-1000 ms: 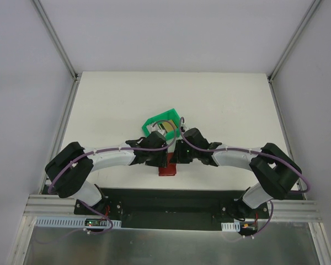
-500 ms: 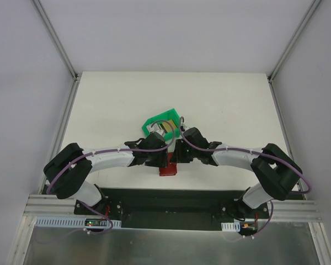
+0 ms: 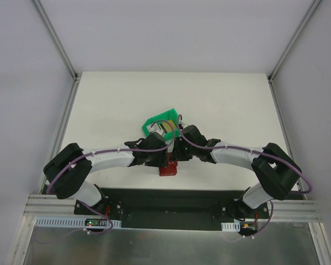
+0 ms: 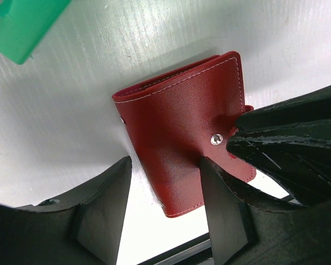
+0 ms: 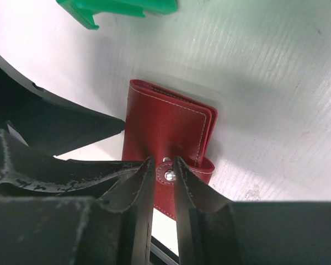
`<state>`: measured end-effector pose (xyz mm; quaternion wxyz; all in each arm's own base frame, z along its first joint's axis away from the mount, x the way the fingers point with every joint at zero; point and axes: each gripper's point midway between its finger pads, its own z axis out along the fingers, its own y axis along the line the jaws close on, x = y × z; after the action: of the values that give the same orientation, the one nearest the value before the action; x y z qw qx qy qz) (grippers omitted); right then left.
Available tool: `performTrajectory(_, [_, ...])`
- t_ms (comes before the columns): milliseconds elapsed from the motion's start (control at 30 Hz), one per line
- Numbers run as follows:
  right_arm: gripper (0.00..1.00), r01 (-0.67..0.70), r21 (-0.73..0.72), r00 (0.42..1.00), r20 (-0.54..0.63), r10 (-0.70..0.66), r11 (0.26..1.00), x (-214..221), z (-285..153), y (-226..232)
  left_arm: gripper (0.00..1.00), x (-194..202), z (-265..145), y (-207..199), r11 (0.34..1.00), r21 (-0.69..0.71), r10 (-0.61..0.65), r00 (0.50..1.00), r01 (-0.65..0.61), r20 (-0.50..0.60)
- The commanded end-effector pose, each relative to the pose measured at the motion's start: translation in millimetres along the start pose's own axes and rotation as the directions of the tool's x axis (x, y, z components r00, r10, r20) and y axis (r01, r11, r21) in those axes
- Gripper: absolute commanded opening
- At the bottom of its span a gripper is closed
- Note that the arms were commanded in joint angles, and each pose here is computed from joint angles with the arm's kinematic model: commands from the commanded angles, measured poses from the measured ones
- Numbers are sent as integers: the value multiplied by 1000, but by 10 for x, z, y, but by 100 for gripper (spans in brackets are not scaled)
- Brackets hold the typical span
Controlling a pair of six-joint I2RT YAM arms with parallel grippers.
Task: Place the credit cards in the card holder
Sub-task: Close the card holder at the center of the board.
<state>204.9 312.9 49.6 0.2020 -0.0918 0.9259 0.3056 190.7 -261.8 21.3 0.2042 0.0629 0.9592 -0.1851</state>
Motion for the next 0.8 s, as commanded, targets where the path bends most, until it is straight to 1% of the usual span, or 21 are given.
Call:
performTrajectory(0, [22,21,-4,1000,-17,-21,1000,33,-5,54,52,173,28,281,994,-107,1,999,-6,-40])
performTrajectory(167, [25,34,-1,999,32,-33,999,-73,-92,68,54,150,22,269,995,-104,4,999,-8,-33])
performTrajectory(367, [25,27,4,997,67,-27,1000,-151,-182,60,60,-4,-51,195,996,-85,12,1000,-10,18])
performTrajectory(467, [26,18,16,997,80,-19,1000,-143,-230,20,62,-77,-83,175,997,-76,6,999,-3,38])
performTrajectory(767, [25,-40,35,995,91,37,999,-49,-308,-112,64,-126,-69,157,998,-55,-6,999,8,38])
